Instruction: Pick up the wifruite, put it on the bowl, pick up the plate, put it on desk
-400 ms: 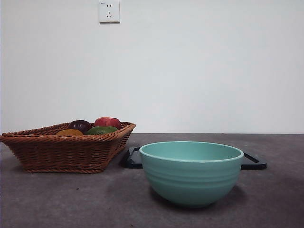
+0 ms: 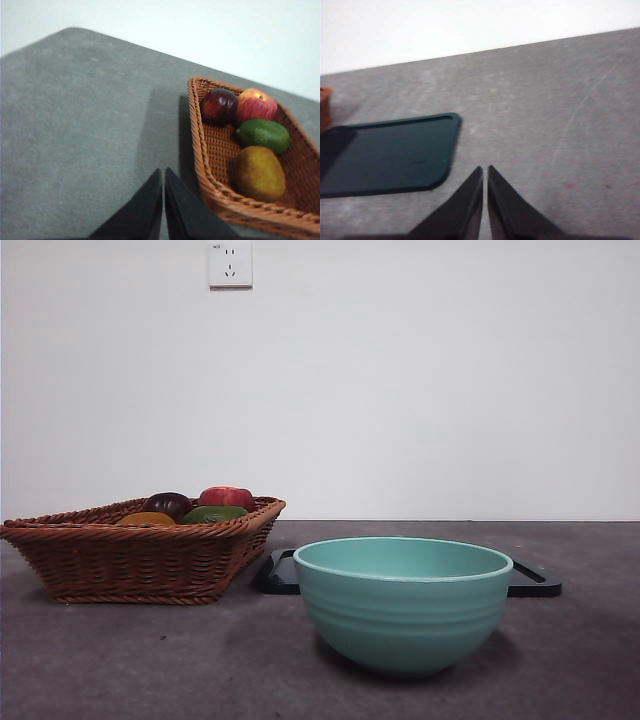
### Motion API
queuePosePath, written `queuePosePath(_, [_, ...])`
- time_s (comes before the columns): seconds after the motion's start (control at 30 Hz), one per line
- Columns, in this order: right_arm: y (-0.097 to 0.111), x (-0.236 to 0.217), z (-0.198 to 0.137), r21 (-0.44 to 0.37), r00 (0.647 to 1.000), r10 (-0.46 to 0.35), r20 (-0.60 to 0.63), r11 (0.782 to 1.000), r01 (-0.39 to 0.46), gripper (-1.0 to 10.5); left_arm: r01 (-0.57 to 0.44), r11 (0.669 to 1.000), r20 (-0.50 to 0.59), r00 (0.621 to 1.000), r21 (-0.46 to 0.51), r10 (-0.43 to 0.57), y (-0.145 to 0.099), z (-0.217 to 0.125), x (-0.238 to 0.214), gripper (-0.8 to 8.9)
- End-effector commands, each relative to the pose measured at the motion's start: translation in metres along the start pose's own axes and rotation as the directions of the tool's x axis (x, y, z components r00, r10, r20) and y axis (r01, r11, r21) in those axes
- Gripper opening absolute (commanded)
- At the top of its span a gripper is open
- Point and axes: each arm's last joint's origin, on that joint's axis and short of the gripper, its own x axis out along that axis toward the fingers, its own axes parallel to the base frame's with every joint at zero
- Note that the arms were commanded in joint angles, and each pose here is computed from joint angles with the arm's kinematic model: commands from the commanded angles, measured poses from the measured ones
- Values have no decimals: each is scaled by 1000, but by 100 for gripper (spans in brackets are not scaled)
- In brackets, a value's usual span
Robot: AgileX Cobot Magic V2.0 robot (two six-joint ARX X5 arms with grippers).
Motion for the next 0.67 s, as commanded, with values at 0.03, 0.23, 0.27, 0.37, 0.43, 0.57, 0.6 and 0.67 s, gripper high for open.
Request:
queuePosePath(0.03, [1,-1,2,74,1000,8,9,997,-9,5,-2,995,3,1000,-95,2,-1,3,-1,9])
queuePosePath(0.23, [7,-8,24,99,997,23,72,995,-30,5,25,989,0,1000,-144,-25,-8,22,-11,10])
queuePosePath(0.27, [8,-11,29,96,996,27,89,995,-35,5,25,989,-7,1000,-144,-26,-9,26,-13,10])
queuePosePath(0.37, [14,-19,48,95,990,38,138,994,-52,5,22,989,-13,1000,-144,-24,-14,40,-19,10])
queuePosePath(0.43, [17,-24,61,93,988,43,151,994,-57,5,25,990,-9,1000,-142,-26,-17,51,-22,10])
queuePosePath(0.57, [25,-35,87,84,992,58,113,994,-68,5,76,992,-30,996,-104,-80,-27,76,-27,10])
queuePosePath(0.6, [27,-37,93,78,993,61,98,995,-68,5,92,992,-44,994,-91,-97,-29,82,-28,10])
queuePosePath(0.67, [31,-39,107,57,995,80,53,995,-83,5,126,990,-86,988,-64,-131,-35,94,-28,10])
